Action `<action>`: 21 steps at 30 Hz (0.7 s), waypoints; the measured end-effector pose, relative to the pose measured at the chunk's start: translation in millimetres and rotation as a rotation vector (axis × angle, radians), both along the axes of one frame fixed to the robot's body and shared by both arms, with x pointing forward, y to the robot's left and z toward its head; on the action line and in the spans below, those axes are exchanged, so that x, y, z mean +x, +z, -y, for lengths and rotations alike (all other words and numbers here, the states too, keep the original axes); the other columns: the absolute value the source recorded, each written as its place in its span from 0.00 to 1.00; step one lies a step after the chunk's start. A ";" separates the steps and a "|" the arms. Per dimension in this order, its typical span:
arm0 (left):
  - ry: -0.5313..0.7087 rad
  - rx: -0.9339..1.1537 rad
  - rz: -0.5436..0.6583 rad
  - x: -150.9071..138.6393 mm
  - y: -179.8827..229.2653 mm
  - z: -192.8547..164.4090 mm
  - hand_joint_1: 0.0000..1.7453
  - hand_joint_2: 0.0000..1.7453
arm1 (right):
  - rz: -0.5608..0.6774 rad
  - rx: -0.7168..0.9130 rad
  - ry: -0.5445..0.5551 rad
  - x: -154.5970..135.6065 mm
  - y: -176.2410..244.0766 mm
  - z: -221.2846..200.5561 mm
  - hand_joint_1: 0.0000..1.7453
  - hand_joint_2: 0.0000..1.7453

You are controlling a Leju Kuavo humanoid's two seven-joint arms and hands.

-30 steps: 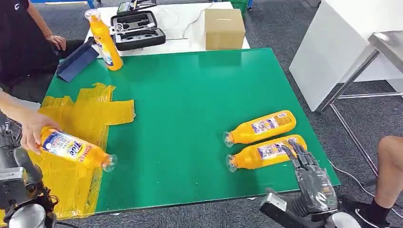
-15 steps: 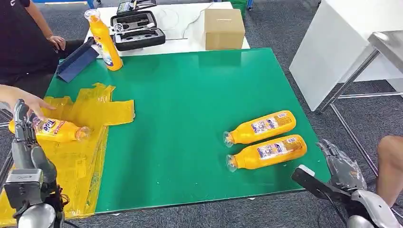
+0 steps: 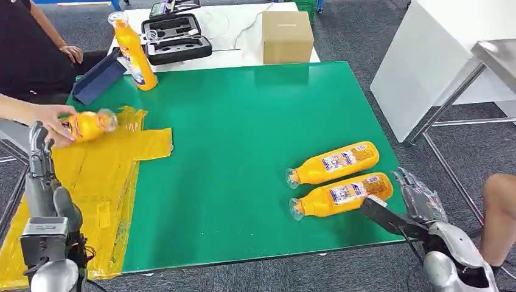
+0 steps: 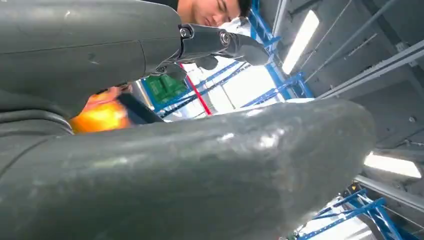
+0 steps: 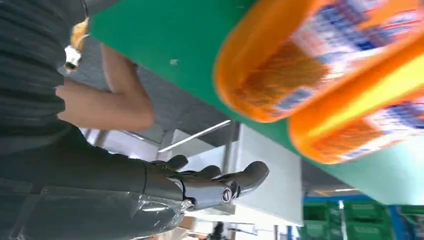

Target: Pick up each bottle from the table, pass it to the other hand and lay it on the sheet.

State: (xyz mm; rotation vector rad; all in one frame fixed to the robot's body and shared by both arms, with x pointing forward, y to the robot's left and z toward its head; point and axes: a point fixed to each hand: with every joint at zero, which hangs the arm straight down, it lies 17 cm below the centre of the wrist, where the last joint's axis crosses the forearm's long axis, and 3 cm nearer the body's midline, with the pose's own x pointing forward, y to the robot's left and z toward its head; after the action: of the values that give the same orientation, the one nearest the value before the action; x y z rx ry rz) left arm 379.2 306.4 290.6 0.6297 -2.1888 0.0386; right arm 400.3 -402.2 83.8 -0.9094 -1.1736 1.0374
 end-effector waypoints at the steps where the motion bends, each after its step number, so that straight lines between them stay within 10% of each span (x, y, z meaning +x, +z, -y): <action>1: -0.001 -0.003 0.001 0.2 0.4 -0.3 0.00 0.00 | -0.001 0.000 0.011 3.5 -0.6 -5.6 0.00 1.00; 21: -0.027 -0.049 0.017 5.7 5.2 -4.1 0.00 0.00 | -0.153 -0.042 0.158 18.9 -39.8 -58.7 0.00 1.00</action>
State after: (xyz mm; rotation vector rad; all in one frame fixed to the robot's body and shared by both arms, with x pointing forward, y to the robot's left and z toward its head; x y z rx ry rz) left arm 384.9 310.4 295.8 0.5744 -2.2053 0.0829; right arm 419.2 -343.5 43.9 -0.7644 -1.1120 1.2416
